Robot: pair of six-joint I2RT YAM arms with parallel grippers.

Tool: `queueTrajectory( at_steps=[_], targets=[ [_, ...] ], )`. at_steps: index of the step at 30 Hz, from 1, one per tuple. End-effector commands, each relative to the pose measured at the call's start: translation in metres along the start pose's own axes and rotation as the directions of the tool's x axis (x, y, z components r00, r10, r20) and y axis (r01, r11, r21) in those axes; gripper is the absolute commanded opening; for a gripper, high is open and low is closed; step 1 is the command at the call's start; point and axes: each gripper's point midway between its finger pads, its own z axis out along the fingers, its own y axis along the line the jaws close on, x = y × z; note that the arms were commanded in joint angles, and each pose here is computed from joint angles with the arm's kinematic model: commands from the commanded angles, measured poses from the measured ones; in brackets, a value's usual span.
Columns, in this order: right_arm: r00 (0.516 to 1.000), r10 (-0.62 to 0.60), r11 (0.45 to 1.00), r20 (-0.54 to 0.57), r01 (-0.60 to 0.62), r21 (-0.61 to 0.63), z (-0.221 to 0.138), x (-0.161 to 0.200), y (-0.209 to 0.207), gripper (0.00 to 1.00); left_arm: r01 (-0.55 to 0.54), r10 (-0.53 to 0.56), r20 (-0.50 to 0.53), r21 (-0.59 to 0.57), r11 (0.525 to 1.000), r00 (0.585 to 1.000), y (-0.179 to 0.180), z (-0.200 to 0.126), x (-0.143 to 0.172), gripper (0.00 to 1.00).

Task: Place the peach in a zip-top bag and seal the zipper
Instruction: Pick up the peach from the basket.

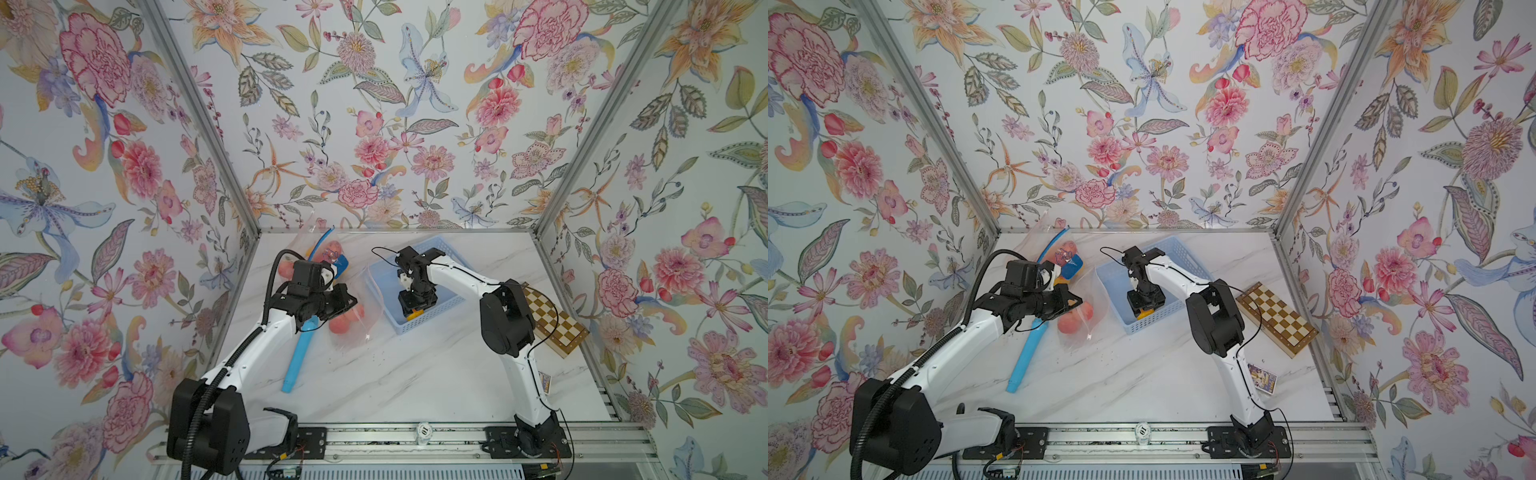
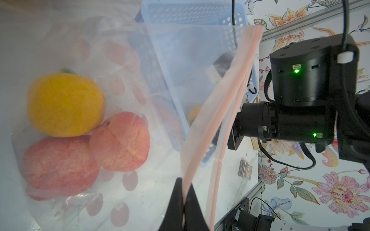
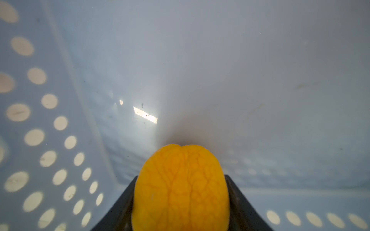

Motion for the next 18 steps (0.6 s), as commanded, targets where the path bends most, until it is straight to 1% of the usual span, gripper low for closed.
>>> queueTrajectory(
  at_steps=[1,7,14,18],
  targets=[
    [1.000,0.006,1.000,-0.003,-0.006,0.010,-0.005,-0.001,-0.005,0.56,0.002,-0.002,0.003,-0.013,1.000,1.000,0.007,0.001,-0.001,0.00],
    [0.999,0.017,0.999,0.041,-0.019,0.027,-0.019,-0.009,-0.009,0.57,0.002,-0.002,0.001,-0.013,1.000,1.000,0.007,0.002,0.000,0.00],
    [0.996,0.028,0.998,0.083,-0.032,0.058,-0.027,-0.019,-0.012,0.54,0.000,0.000,0.004,-0.011,1.000,1.000,0.007,0.001,0.000,0.00],
    [0.991,0.043,0.996,0.130,-0.053,0.075,-0.035,-0.029,-0.015,0.53,-0.001,0.001,0.003,-0.013,1.000,1.000,0.008,0.001,0.001,0.00]
  ],
)
